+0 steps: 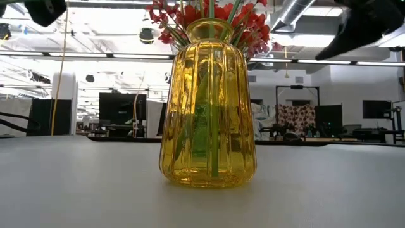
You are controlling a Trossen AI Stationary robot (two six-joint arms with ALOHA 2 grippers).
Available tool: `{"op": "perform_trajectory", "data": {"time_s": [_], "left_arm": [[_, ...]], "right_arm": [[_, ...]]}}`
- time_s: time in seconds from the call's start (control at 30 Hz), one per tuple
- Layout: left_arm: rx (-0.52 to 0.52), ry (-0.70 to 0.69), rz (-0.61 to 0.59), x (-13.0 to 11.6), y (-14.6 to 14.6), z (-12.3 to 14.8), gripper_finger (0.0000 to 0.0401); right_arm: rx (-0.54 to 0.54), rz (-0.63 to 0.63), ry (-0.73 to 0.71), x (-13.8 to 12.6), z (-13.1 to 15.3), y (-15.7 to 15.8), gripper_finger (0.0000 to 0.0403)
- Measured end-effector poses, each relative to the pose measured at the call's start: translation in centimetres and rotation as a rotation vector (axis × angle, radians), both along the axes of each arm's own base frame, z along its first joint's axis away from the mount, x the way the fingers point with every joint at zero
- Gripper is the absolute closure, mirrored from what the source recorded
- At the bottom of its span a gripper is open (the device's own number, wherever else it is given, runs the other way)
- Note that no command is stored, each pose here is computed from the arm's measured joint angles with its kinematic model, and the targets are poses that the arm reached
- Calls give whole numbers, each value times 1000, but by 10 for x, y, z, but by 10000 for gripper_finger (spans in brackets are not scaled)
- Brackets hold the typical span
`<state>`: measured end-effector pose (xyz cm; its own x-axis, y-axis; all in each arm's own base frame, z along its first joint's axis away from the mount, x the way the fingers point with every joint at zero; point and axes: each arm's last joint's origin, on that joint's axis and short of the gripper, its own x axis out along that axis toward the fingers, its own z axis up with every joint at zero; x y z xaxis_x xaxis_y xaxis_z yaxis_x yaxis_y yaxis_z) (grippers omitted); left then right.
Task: Sort flowers into vase by color
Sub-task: Put the orange flower into the yellow vase
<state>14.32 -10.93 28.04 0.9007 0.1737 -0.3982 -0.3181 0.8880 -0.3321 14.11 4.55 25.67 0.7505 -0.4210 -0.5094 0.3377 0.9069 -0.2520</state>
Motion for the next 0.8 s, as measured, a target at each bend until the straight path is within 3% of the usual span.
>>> {"op": "perform_trajectory", "data": {"time_s": [0.2, 0.4, 0.63, 0.8], "left_arm": [[129, -92, 27, 5, -7, 7, 401], [269, -170, -21, 26, -28, 11, 401], [352, -306, -189, 54, -53, 13, 401], [410, -413, -329, 78, -61, 7, 401]], "right_arm": [[80, -5, -149, -12, -22, -6, 232], [61, 15, -188, -19, -39, -11, 232], [98, 139, -221, -24, -48, -20, 232], [77, 132, -246, -30, -50, -30, 232]]}}
